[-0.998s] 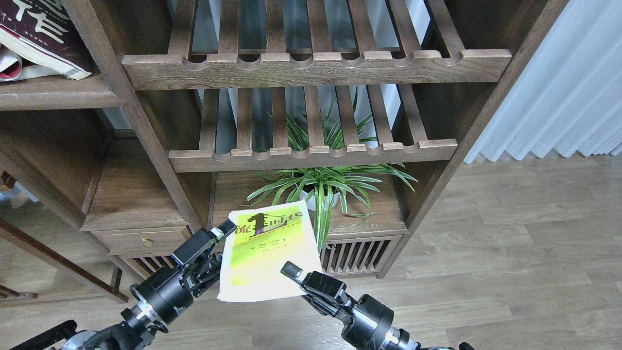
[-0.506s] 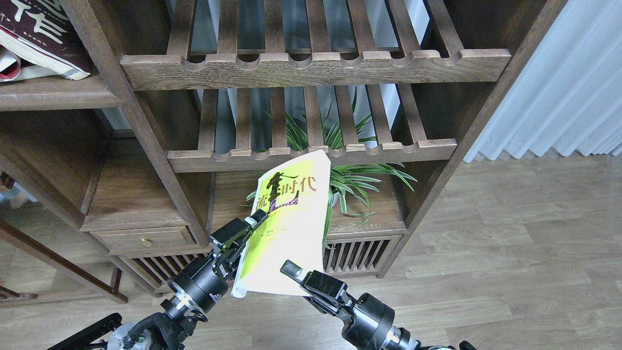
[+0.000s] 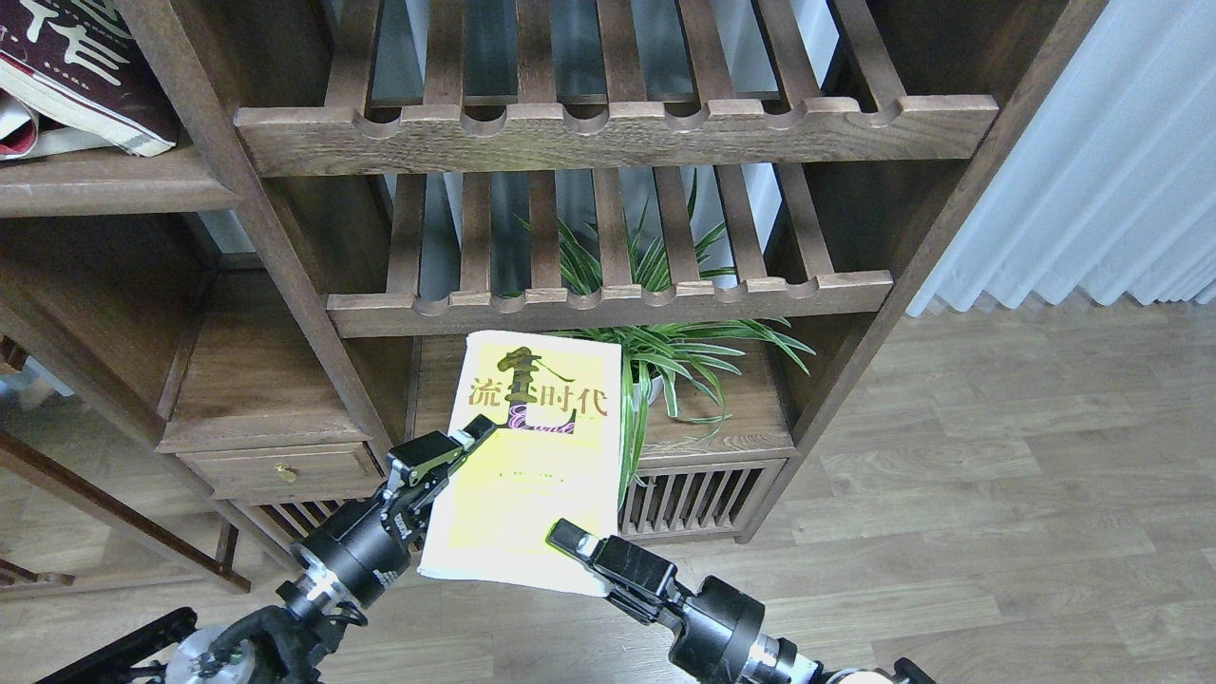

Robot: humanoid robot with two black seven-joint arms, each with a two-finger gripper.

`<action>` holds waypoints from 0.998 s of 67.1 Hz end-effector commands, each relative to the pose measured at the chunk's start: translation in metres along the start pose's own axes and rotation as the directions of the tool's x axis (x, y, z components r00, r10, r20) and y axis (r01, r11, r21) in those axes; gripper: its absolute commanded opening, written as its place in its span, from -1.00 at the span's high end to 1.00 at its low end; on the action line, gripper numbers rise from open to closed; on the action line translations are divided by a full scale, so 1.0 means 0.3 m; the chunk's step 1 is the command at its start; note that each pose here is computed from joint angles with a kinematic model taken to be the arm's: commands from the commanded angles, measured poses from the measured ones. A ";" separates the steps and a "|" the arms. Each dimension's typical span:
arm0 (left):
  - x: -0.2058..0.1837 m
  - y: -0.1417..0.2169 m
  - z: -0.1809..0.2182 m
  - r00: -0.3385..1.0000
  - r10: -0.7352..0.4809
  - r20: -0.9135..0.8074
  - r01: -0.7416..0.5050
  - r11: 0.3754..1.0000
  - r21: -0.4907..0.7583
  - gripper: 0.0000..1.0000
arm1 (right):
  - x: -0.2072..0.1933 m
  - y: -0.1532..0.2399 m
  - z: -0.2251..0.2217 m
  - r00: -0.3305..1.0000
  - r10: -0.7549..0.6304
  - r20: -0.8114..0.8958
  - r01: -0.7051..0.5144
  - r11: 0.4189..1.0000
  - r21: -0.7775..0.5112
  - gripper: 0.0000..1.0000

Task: Organize books on shelf
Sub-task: 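Carry the yellow-green book with the left gripper toward the side shelf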

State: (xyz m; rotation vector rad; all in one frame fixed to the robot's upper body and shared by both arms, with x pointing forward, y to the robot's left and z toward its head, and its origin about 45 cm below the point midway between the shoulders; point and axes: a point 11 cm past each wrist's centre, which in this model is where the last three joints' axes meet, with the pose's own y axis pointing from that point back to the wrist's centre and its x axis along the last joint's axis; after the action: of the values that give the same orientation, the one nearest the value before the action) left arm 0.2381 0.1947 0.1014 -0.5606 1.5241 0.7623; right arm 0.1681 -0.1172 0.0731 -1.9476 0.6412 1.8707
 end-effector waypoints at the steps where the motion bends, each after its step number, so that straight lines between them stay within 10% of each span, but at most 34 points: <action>1: 0.011 0.075 0.095 0.995 0.059 0.078 -0.058 0.998 -0.015 0.97 | 0.019 0.012 -0.018 1.000 0.018 0.003 -0.018 1.000 0.018 -0.99; 35: -0.300 0.476 0.580 0.805 0.296 0.514 -0.311 0.949 -0.059 0.97 | 0.105 0.030 -0.047 0.995 0.100 0.016 -0.100 0.995 0.016 -0.99; 67: -0.860 0.506 0.800 0.565 0.245 0.788 -0.136 0.970 -0.203 0.97 | 0.096 0.010 -0.076 0.996 0.093 -0.004 -0.093 0.996 0.014 -0.99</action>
State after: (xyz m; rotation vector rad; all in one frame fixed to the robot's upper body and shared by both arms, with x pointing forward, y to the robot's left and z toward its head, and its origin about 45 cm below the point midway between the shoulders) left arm 0.3012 0.4488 0.3388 -0.0589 0.7650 1.0974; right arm 0.1824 -0.1349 0.0439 -1.9379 0.7606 1.9198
